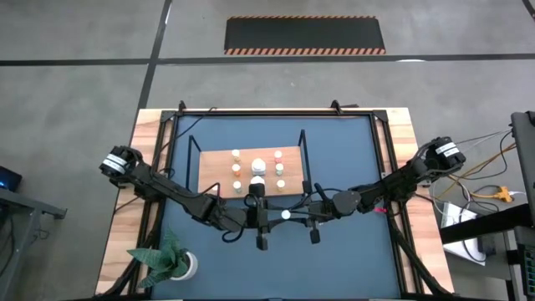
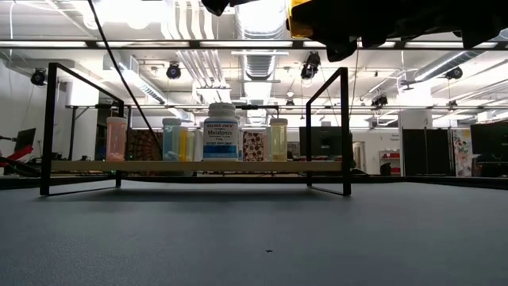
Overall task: Pick and place medicine bottles onto shelf by color
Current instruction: Put the orange pill bottle on the shelf
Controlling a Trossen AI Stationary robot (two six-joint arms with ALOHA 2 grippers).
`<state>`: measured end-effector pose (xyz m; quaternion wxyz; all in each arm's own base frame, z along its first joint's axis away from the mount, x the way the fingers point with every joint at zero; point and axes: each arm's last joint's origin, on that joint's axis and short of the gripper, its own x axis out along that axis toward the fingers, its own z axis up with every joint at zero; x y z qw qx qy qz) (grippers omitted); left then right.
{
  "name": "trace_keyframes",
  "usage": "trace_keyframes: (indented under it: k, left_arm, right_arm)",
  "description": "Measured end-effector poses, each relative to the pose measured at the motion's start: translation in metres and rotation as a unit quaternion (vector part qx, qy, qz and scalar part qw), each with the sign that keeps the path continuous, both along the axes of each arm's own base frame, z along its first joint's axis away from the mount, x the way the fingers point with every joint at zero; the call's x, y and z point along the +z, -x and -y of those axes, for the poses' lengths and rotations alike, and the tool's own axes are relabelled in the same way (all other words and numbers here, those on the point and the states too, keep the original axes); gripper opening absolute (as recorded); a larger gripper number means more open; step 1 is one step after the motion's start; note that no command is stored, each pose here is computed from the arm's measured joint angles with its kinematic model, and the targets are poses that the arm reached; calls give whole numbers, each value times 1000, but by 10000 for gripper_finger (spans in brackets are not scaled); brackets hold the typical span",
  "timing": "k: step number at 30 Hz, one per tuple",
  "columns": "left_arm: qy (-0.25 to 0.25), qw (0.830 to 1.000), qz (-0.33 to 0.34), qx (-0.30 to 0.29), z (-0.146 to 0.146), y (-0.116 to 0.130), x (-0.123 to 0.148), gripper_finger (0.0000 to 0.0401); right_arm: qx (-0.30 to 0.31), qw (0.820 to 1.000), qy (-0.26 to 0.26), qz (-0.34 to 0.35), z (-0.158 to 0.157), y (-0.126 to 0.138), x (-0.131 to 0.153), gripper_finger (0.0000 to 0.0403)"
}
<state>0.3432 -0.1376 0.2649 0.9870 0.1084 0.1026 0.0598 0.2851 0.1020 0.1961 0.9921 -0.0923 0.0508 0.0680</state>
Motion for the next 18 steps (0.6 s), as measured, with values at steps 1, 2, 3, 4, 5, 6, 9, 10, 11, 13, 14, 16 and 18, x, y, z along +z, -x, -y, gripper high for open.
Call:
trace_keyframes:
  k: [1,2,3,4,5,6,9,10,11,13,14,16,18]
  left_arm:
    - [0,1000,0,0,0,0,0,96]
    - [0,1000,0,0,0,0,0,96]
    - [0,1000,0,0,0,0,0,96]
    - [0,1000,0,0,0,0,0,96]
    - [0,1000,0,0,0,0,0,95]
    - [0,1000,0,0,0,0,0,95]
    - [0,1000,0,0,-1,0,0,95]
    - [1,1000,0,0,-1,0,0,95]
    - [1,1000,0,0,-1,0,0,95]
    - [1,1000,0,0,-1,0,0,95]
    - [1,1000,0,0,-1,0,0,95]
    - [1,1000,0,0,-1,0,0,95]
    - [1,1000,0,1,-1,0,0,95]
  right_arm:
    - [0,1000,0,0,0,0,0,95]
    - [0,1000,1,0,0,0,0,95]
    - [0,1000,1,0,0,0,0,95]
    - [0,1000,2,0,0,0,0,95]
    - [0,1000,2,0,0,0,0,95]
    - [0,1000,2,0,0,0,0,95]
    - [0,1000,2,0,0,0,0,95]
    - [-1,1000,2,0,0,0,0,95]
    - [-1,1000,2,0,0,0,0,96]
    - [-1,1000,2,0,0,0,0,96]
    - [-1,1000,2,0,0,0,0,96]
    - [-1,1000,2,1,0,0,0,96]
    - [-1,1000,3,1,0,0,0,96]
